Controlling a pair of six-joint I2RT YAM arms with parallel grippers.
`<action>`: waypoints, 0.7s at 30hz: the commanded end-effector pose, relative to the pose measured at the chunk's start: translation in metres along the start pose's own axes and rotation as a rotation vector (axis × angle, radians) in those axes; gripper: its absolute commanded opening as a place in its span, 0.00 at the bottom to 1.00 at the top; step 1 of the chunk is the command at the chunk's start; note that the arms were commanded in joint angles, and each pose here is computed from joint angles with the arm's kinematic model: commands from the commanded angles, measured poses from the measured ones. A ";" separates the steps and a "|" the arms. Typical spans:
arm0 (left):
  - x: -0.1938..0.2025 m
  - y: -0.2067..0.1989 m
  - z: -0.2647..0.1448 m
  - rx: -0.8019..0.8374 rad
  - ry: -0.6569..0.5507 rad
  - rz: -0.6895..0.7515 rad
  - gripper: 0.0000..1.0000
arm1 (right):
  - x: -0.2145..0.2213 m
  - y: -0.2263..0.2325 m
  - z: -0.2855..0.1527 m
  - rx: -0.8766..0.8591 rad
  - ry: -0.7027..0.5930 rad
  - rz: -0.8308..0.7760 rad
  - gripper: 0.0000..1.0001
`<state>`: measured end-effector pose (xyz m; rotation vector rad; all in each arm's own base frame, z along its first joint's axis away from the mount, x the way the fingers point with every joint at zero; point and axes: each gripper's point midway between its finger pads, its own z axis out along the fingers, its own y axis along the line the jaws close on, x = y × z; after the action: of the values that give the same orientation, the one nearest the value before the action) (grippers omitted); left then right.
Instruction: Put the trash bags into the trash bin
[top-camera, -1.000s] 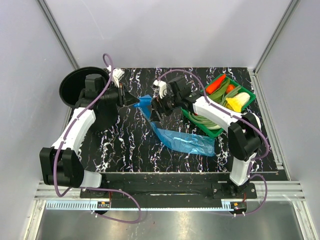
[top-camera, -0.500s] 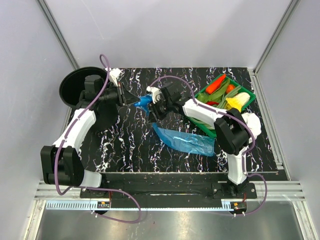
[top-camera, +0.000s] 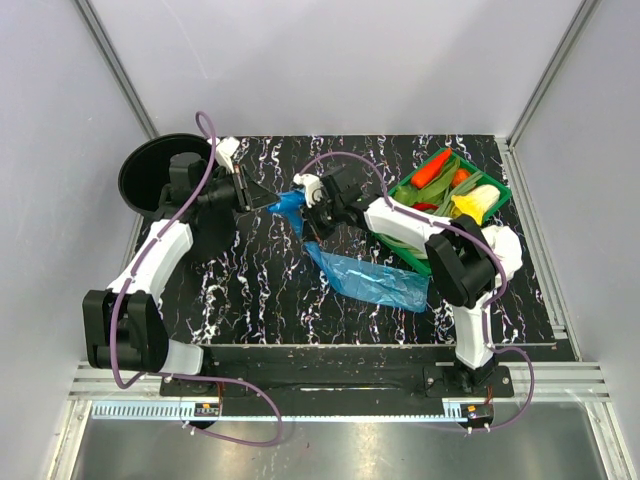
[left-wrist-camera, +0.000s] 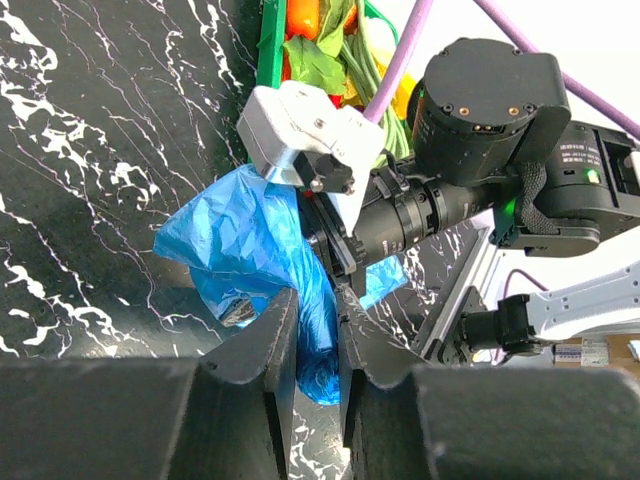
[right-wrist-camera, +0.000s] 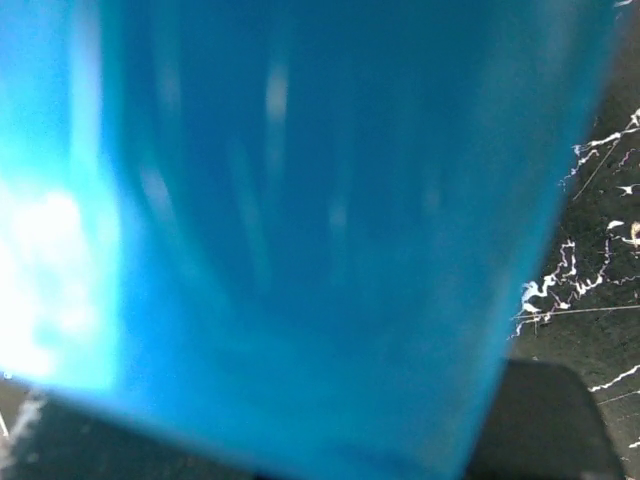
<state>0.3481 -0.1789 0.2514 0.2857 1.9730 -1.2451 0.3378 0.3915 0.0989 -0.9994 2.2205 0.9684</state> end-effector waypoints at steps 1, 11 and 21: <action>-0.026 -0.037 -0.005 0.085 -0.076 0.072 0.00 | 0.021 -0.004 0.010 0.065 0.041 -0.050 0.00; -0.041 -0.035 -0.003 0.054 -0.110 0.060 0.00 | 0.068 -0.022 0.019 0.204 0.114 -0.165 0.00; -0.071 -0.014 -0.020 -0.054 -0.200 0.060 0.00 | 0.085 -0.043 0.001 0.326 0.108 -0.258 0.00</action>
<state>0.3482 -0.1744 0.2373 0.1318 2.0724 -1.2461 0.3362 0.3753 0.0613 -1.0669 2.0738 0.6359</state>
